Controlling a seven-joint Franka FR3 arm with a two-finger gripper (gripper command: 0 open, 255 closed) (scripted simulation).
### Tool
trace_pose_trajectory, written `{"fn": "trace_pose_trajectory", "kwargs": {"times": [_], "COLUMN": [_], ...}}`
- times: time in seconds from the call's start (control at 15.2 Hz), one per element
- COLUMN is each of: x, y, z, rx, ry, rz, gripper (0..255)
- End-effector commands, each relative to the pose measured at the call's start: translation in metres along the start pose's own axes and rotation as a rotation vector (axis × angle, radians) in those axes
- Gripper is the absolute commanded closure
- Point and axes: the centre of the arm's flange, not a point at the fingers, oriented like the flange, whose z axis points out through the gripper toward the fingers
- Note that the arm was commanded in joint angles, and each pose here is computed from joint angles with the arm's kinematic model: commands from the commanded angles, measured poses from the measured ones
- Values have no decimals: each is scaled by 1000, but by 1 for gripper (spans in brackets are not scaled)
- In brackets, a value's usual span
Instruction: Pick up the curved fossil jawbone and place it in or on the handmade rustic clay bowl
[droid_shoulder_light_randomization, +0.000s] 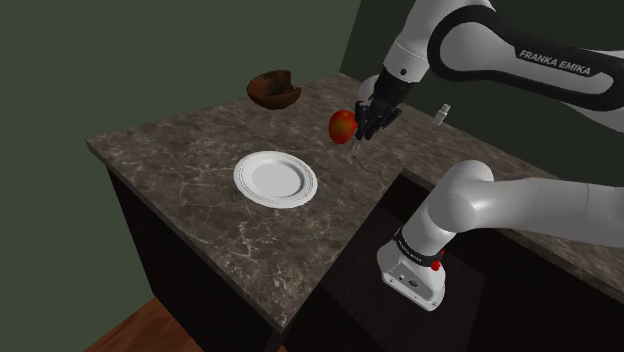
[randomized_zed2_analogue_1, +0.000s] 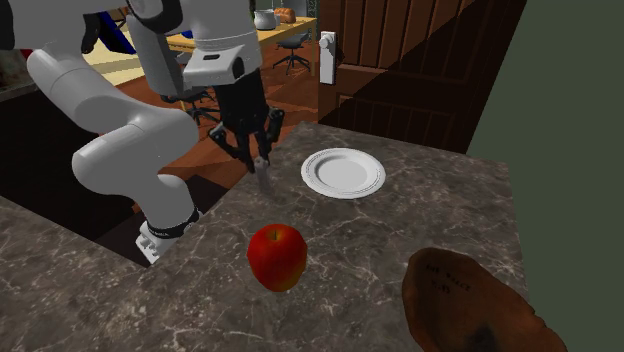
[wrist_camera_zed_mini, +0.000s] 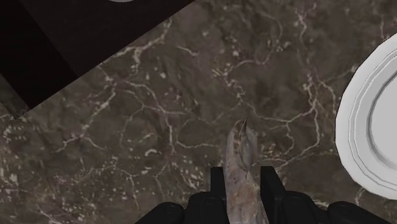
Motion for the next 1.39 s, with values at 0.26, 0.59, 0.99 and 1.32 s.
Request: {"fn": "trace_pose_trajectory", "kwargs": {"times": [0.26, 0.59, 0.99, 1.32], "x": [3, 6, 58, 122], "y": [-2, -3, -14, -27], "z": [-32, -58, -60, -54], "rx": [0, 0, 0, 0], "ry": [0, 0, 0, 0], "rz": [0, 0, 0, 0], "gripper": [255, 255, 255, 255]}}
